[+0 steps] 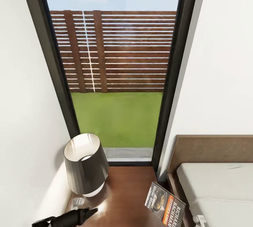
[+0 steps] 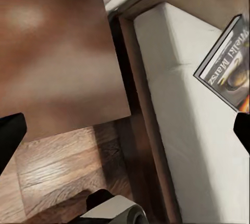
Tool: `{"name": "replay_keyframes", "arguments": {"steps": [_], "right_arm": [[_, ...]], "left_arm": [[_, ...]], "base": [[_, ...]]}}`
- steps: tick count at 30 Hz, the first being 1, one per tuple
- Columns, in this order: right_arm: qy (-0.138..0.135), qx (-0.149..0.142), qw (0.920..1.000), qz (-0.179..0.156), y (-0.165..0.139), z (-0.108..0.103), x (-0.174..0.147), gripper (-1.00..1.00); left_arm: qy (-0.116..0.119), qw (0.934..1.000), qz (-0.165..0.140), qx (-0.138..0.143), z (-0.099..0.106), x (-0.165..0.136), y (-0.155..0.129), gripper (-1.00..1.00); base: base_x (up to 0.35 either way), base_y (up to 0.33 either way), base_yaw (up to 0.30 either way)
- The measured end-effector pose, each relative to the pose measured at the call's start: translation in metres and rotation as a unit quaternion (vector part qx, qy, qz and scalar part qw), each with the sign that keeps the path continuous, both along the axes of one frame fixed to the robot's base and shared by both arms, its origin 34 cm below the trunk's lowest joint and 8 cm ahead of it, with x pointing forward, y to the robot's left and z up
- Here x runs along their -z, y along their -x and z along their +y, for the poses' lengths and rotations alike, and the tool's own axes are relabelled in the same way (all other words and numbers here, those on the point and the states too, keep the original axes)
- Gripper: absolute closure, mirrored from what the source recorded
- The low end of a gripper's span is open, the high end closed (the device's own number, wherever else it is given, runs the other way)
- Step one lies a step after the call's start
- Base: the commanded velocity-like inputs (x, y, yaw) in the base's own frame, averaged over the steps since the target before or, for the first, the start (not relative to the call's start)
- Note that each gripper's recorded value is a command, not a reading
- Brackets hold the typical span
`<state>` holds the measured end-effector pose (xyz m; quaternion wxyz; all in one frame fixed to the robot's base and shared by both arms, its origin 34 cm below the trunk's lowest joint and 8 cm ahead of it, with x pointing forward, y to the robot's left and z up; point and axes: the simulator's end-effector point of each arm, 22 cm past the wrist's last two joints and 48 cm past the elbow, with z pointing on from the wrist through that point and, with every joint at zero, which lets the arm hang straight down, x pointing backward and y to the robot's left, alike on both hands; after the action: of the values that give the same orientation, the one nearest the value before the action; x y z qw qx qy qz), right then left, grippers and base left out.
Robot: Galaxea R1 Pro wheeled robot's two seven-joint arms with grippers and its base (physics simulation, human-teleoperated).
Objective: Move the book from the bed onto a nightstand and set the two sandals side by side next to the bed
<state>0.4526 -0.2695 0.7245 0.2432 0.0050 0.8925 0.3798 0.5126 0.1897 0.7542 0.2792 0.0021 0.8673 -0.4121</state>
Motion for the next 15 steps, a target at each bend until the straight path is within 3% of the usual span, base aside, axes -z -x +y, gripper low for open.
{"name": "replay_keyframes", "arguments": {"steps": [3, 10, 15], "right_arm": [[0.000, 0.000, 1.0000, 0.000, 0.000, 0.000, 0.000, 1.00], [-0.001, 0.001, 1.0000, 0.002, 0.000, -0.001, 0.000, 1.00], [-0.007, 0.005, 0.9999, 0.010, -0.001, -0.001, -0.002, 1.00]], "left_arm": [[0.028, 0.9984, -0.017, -0.047, 0.012, -0.018, -0.023, -1.00], [0.040, 0.9926, -0.032, -0.110, 0.047, -0.029, -0.040, -1.00], [0.044, 0.9912, -0.028, -0.122, 0.048, -0.024, -0.036, -1.00]], "base": [[0.000, 0.000, 0.000], [0.000, 0.000, 0.000], [0.000, 0.000, 0.000]]}}
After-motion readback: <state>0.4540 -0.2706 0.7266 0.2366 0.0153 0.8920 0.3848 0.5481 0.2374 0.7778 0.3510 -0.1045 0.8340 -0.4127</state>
